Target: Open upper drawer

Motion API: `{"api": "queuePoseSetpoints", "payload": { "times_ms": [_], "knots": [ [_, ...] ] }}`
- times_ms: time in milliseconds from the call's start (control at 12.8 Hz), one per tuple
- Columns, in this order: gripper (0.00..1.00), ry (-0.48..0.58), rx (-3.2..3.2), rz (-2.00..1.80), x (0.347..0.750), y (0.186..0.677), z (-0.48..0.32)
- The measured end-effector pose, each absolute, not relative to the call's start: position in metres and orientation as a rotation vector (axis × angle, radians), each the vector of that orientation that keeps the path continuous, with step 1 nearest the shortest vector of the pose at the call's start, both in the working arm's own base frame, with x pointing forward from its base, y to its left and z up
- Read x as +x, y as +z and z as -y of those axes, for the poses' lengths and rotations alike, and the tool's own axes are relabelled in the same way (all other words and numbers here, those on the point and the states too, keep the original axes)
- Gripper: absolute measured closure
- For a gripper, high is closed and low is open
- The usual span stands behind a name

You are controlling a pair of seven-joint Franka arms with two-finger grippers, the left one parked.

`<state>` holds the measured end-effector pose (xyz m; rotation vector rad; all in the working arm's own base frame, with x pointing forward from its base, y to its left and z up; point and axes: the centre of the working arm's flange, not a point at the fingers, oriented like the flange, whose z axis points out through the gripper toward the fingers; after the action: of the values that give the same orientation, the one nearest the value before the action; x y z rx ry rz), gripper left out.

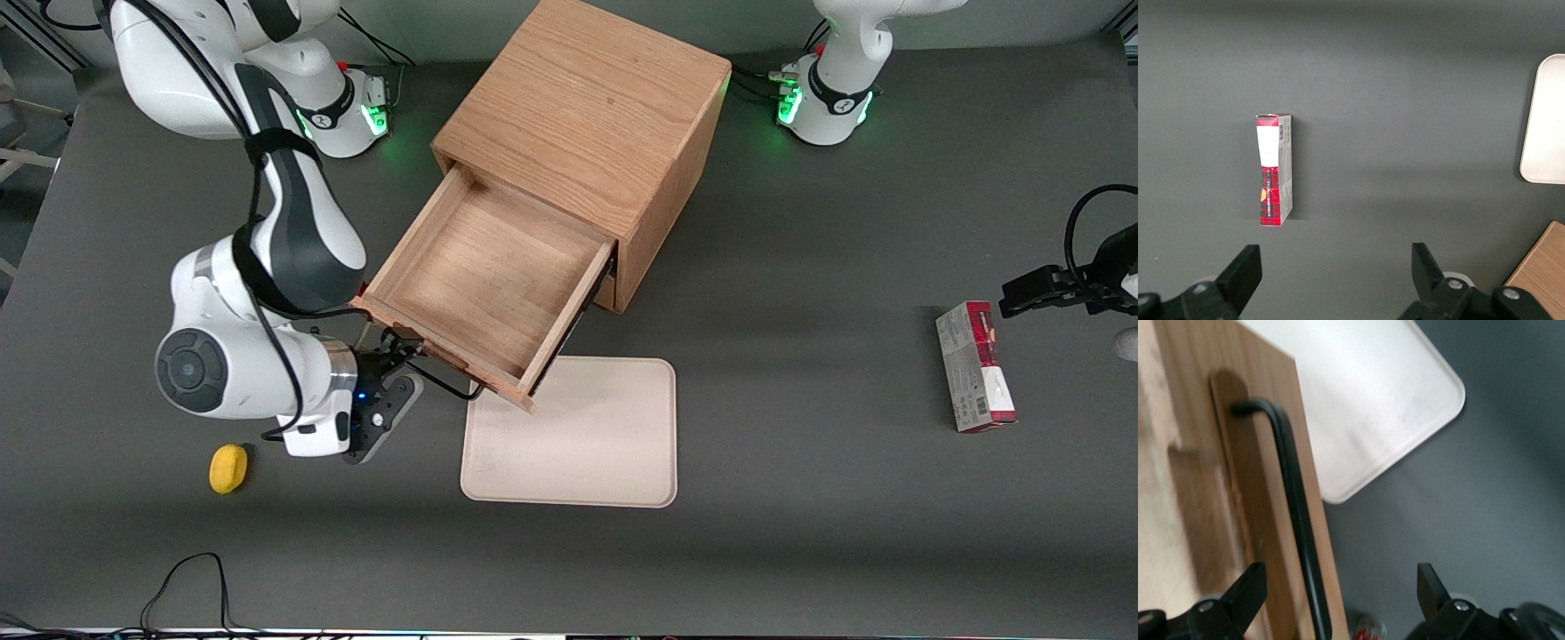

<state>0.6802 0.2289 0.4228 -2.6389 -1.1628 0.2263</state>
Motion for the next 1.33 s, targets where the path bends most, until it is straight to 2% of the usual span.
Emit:
{"api": "queuePoseSetpoints", "payload": {
  "times_ms": [234,547,703,859,1016,1328],
  "knots": [
    [0.00,0.178,-2.659,1.122,0.682,0.472,-0.180],
    [0.00,0.124,-2.766,1.001,0.651,0.533,-0.099],
    [0.00,0.066,-2.889,0.860,0.627,0.540,-0.058],
    [0.00,0.047,-3.036,0.579,0.587,0.533,-0.050],
    [0.00,0.089,-3.072,0.338,0.546,0.529,-0.057],
    [0.00,0.060,-3.066,0.216,0.525,0.556,-0.039]
  ]
}}
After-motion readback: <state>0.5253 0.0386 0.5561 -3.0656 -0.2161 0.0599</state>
